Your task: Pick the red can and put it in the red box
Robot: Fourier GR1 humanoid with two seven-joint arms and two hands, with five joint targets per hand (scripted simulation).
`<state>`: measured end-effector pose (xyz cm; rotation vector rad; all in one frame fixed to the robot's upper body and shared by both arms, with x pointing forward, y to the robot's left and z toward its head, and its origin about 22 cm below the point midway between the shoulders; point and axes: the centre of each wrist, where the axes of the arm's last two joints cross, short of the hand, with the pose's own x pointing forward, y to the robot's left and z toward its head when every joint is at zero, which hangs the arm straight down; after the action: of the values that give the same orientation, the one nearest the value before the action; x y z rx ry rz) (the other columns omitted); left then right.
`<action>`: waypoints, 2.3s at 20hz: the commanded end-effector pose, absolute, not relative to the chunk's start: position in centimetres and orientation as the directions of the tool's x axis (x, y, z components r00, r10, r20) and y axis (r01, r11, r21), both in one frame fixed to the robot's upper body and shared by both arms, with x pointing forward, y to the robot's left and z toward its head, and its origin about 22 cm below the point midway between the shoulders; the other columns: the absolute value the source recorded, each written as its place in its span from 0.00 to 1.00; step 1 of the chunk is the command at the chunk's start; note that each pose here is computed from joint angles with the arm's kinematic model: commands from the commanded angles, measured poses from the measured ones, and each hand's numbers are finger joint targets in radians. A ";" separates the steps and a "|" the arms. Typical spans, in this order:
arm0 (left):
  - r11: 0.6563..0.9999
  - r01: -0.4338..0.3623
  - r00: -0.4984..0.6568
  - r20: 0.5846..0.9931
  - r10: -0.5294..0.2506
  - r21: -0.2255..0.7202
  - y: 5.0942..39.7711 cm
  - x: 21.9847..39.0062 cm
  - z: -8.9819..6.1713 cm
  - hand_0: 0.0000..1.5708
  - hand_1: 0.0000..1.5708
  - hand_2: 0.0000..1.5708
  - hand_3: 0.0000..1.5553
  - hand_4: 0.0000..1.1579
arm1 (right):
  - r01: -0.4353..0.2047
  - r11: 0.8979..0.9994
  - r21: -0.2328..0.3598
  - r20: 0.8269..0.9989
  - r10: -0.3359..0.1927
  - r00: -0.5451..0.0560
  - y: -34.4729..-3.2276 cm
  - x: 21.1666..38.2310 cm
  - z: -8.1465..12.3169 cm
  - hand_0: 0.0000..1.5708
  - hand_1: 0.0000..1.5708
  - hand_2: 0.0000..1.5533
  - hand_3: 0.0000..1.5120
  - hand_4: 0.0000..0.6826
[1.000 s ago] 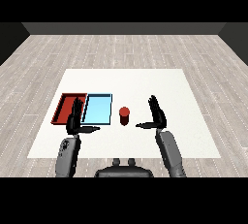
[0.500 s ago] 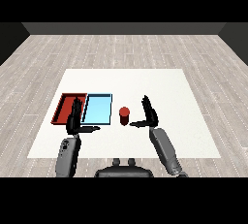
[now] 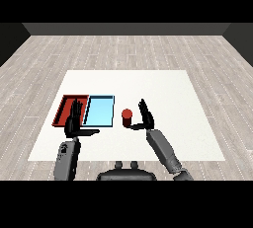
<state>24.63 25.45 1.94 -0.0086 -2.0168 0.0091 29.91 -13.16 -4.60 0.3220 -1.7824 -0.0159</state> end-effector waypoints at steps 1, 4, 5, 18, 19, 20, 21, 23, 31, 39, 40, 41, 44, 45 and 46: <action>0.999 0.002 -0.438 0.898 0.041 -0.044 25.5 25.8 0.9 0.00 0.00 0.00 0.00 0.00 | -0.188 0.968 0.164 0.959 -0.201 -0.198 -12.5 29.6 -6.8 0.00 0.00 0.00 0.00 0.00; 1.000 0.013 -0.436 0.899 0.029 -0.026 23.8 26.5 0.9 0.00 0.00 0.00 0.00 0.00 | -0.185 0.964 0.193 0.957 -0.227 -0.182 -11.9 30.0 -5.3 0.00 0.00 0.00 0.00 0.00; 0.999 -0.003 -0.444 0.896 0.029 -0.034 26.2 25.6 1.3 0.00 0.00 0.00 0.00 0.00 | -0.205 0.962 0.178 0.965 -0.212 -0.156 -10.3 29.0 -5.8 0.00 0.00 0.00 0.00 0.00; 1.000 0.014 -0.451 0.892 0.030 -0.026 25.1 24.3 -0.2 0.00 0.00 0.00 0.00 0.00 | -0.176 0.964 0.201 0.961 -0.229 -0.157 -9.7 31.3 -6.2 0.00 0.00 0.00 0.00 0.00; 1.000 0.015 -0.437 0.899 0.031 -0.027 24.4 25.4 1.7 0.00 0.00 0.00 0.00 0.00 | -0.184 0.959 0.218 0.957 -0.247 -0.154 -11.0 30.9 -7.4 0.00 0.00 0.00 0.00 0.00; 1.000 0.001 -0.447 0.894 0.026 -0.028 23.8 25.0 2.4 0.00 0.00 0.00 0.00 0.00 | -0.192 0.960 0.205 0.960 -0.236 -0.153 -10.1 30.4 -6.6 0.00 0.00 0.00 0.00 0.00; 0.999 0.032 -0.452 0.891 0.037 -0.025 25.4 25.7 2.5 0.00 0.00 0.00 0.00 0.00 | -0.200 0.953 0.226 0.953 -0.259 -0.155 -8.7 29.6 -5.3 0.00 0.00 0.00 0.00 0.00; 0.999 0.015 -0.447 0.894 0.038 -0.034 24.3 23.5 1.3 0.00 0.00 0.00 0.00 0.00 | -0.203 0.959 0.196 0.958 -0.231 -0.170 -9.0 30.9 -6.8 0.00 0.00 0.00 0.00 0.00; 1.000 0.011 -0.446 0.895 0.012 -0.008 26.0 24.7 2.6 0.00 0.00 0.00 0.00 0.00 | -0.250 0.937 0.244 0.948 -0.284 -0.140 -8.0 30.0 -6.4 0.00 0.00 0.00 0.00 0.00; 1.000 0.006 -0.437 0.900 -0.013 0.017 26.7 23.7 3.5 0.00 0.00 0.00 0.00 0.00 | -0.259 0.931 0.259 0.948 -0.297 -0.119 -7.9 30.6 -6.2 0.00 0.00 0.00 0.00 0.00; 1.000 -0.016 -0.445 0.895 -0.019 0.013 26.6 24.7 0.6 0.00 0.00 0.00 0.00 0.00 | -0.262 0.935 0.239 0.952 -0.279 -0.130 -6.9 30.9 -5.9 0.00 0.00 0.00 0.00 0.00; 0.999 0.028 -0.424 0.905 0.034 -0.024 25.4 23.8 2.3 0.00 0.00 0.00 0.00 0.00 | -0.247 0.937 0.246 0.949 -0.285 -0.137 -7.2 31.8 -4.8 0.00 0.00 0.00 0.00 0.00; 1.000 0.010 -0.431 0.902 0.022 -0.020 25.4 24.8 0.6 0.00 0.00 0.00 0.00 0.00 | -0.235 0.949 0.209 0.962 -0.243 -0.123 -7.0 31.4 -5.8 0.00 0.00 0.00 0.00 0.00; 1.000 0.013 -0.425 0.905 0.031 -0.028 25.1 24.3 1.1 0.00 0.00 0.00 0.00 0.00 | -0.211 0.960 0.185 0.969 -0.213 -0.121 -7.0 31.8 -5.7 0.00 0.00 0.00 0.00 0.00; 1.000 0.021 -0.447 0.894 0.021 -0.012 25.9 25.5 1.4 0.00 0.00 0.00 0.00 0.00 | -0.206 0.963 0.177 0.972 -0.203 -0.117 -6.3 31.6 -5.3 0.00 0.00 0.00 0.00 0.00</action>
<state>24.77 25.49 1.50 -0.0217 -2.0248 0.0052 31.09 -6.98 -5.77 0.3643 -1.7084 -0.0148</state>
